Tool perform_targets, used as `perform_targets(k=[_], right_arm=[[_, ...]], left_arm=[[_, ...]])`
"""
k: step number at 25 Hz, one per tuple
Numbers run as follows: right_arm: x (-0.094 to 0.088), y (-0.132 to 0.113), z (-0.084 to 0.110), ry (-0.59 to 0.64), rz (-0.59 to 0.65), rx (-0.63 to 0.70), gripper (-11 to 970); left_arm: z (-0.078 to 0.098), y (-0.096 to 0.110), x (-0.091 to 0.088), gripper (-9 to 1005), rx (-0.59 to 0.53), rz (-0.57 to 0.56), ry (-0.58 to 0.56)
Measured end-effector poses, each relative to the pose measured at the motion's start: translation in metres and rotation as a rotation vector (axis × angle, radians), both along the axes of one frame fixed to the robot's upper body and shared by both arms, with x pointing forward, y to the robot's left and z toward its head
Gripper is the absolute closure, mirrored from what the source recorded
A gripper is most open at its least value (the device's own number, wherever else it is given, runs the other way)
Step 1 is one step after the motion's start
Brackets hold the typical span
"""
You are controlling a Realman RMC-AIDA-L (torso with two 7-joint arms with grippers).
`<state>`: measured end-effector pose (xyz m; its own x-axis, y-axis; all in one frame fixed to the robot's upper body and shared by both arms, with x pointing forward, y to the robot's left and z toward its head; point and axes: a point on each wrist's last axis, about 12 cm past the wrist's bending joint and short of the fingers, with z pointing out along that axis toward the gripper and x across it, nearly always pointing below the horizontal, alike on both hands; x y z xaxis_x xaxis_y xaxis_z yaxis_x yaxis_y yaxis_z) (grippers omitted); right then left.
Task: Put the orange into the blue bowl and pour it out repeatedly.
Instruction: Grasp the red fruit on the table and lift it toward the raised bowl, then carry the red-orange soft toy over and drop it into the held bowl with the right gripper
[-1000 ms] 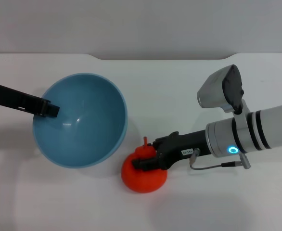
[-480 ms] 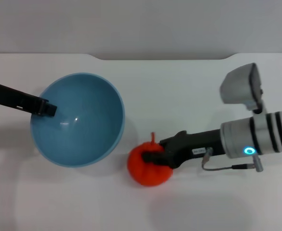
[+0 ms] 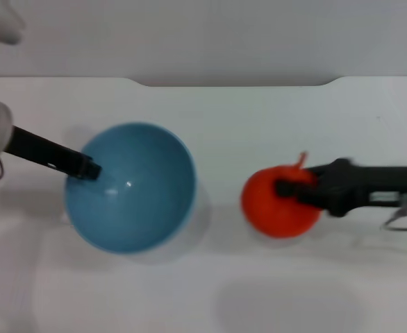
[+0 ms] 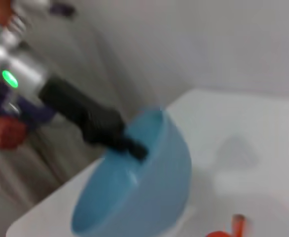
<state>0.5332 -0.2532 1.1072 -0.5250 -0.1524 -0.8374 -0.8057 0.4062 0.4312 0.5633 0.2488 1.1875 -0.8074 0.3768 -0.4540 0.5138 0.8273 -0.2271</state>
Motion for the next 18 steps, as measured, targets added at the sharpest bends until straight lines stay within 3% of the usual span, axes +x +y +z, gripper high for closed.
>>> perform_targets(k=[4, 7, 8, 12, 18], right_arm=[[-0.014, -0.032, 0.035, -0.115, -0.009, 0.035, 853], [-0.022, -0.036, 0.061, -0.200, 0.058, 0.033, 877], [-0.023, -0.029, 0.074, -0.234, 0.108, 0.007, 886], [-0.022, -0.008, 0.085, -0.271, 0.209, -0.068, 917], [-0.005, 0.031, 0.085, -0.252, 0.305, -0.188, 933]], left_arm=[[-0.015, -0.024, 0.008, 997, 0.027, -0.076, 0.051], [-0.024, -0.045, 0.014, 997, 0.053, -0.129, 0.082], [-0.030, -0.062, 0.015, 997, 0.077, -0.172, 0.096], [-0.033, -0.082, 0.016, 997, 0.101, -0.215, 0.092], [-0.028, -0.117, 0.014, 997, 0.112, -0.291, 0.071]])
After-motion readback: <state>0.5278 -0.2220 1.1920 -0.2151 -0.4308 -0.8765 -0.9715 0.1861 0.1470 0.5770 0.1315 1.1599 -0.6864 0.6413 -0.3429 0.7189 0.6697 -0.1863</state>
